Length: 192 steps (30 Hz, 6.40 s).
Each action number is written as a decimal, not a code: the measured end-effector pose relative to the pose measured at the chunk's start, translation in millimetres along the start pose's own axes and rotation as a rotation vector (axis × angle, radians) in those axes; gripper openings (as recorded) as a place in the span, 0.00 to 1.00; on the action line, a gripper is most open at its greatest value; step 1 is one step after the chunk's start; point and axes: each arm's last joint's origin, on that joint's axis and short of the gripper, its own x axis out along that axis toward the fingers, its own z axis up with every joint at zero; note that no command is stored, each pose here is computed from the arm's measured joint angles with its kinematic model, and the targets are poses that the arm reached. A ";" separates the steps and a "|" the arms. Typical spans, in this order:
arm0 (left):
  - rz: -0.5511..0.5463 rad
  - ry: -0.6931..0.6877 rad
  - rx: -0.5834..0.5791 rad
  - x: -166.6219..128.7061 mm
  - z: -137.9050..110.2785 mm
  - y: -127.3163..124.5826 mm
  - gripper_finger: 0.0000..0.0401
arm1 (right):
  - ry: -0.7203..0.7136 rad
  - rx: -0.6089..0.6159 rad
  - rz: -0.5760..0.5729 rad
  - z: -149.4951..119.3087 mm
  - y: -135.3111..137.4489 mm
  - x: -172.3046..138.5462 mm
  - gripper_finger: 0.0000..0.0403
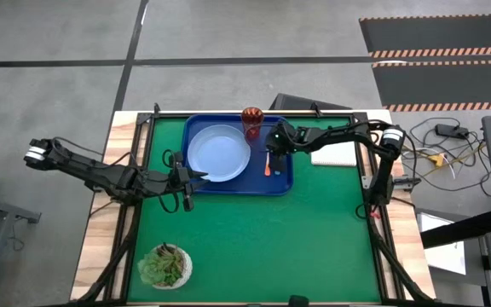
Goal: Pick and place plate/cup/fork/spoon on tray
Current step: Adjust the orange fork on the blue tray, then return to Home Position
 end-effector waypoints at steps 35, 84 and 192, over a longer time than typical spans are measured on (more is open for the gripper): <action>-0.004 0.109 0.091 -16.2 -17.3 10.3 0.17 | -0.500 -0.060 0.221 -37.5 108.9 -119.2 0.02; -0.151 -0.222 -0.035 -36.8 -97.9 24.6 0.17 | -1.098 -0.122 0.248 -182.4 91.0 -196.5 0.02; -0.139 -0.025 0.080 -22.7 -115.2 17.0 0.17 | -0.960 -0.015 0.313 -182.8 93.5 -188.7 0.02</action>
